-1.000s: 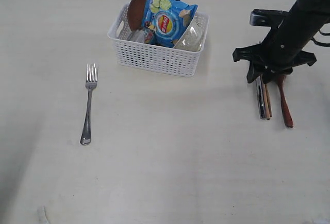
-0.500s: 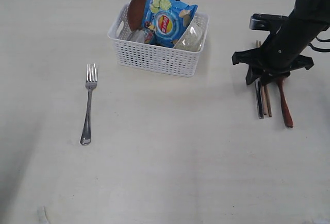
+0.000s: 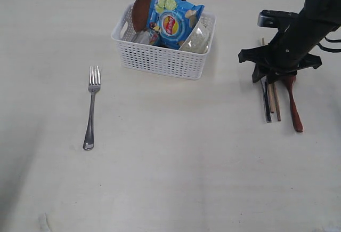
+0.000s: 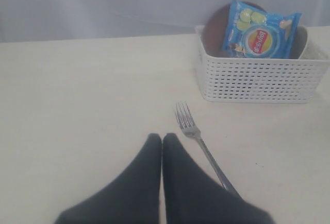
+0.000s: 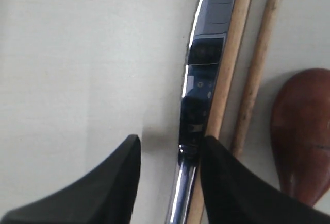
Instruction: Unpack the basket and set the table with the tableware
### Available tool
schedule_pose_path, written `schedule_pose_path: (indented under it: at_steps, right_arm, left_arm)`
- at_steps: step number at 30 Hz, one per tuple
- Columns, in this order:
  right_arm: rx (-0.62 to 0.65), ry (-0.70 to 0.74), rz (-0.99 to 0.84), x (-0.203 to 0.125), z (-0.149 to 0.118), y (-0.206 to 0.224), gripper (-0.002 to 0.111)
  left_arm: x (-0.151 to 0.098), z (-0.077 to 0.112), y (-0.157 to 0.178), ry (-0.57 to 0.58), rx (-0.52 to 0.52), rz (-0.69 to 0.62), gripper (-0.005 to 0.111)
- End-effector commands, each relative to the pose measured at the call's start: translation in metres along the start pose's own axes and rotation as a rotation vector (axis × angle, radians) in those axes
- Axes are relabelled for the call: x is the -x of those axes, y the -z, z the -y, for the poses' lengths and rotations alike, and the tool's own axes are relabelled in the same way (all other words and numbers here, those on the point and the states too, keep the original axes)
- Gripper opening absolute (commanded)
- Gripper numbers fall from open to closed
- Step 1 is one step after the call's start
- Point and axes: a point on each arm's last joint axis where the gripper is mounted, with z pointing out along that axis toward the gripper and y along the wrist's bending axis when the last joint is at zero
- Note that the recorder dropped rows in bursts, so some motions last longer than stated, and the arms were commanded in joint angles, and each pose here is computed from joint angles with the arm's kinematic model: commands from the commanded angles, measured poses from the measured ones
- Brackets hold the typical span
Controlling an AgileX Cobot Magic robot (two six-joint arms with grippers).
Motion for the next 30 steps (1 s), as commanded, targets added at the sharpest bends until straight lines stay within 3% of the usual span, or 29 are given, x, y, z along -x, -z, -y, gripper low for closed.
schedule_pose_path:
  at_steps: [1,30]
  right_arm:
    - [0.012,-0.017,-0.093,-0.013,0.002,-0.019,0.038]
    - [0.078,0.019,0.074,0.001,-0.01,0.034,0.038]
  left_arm:
    - [-0.001,0.0,0.0,-0.001,-0.005,0.001,0.0]
    - [-0.001,0.0,0.0,0.001,-0.005,0.001,0.0]
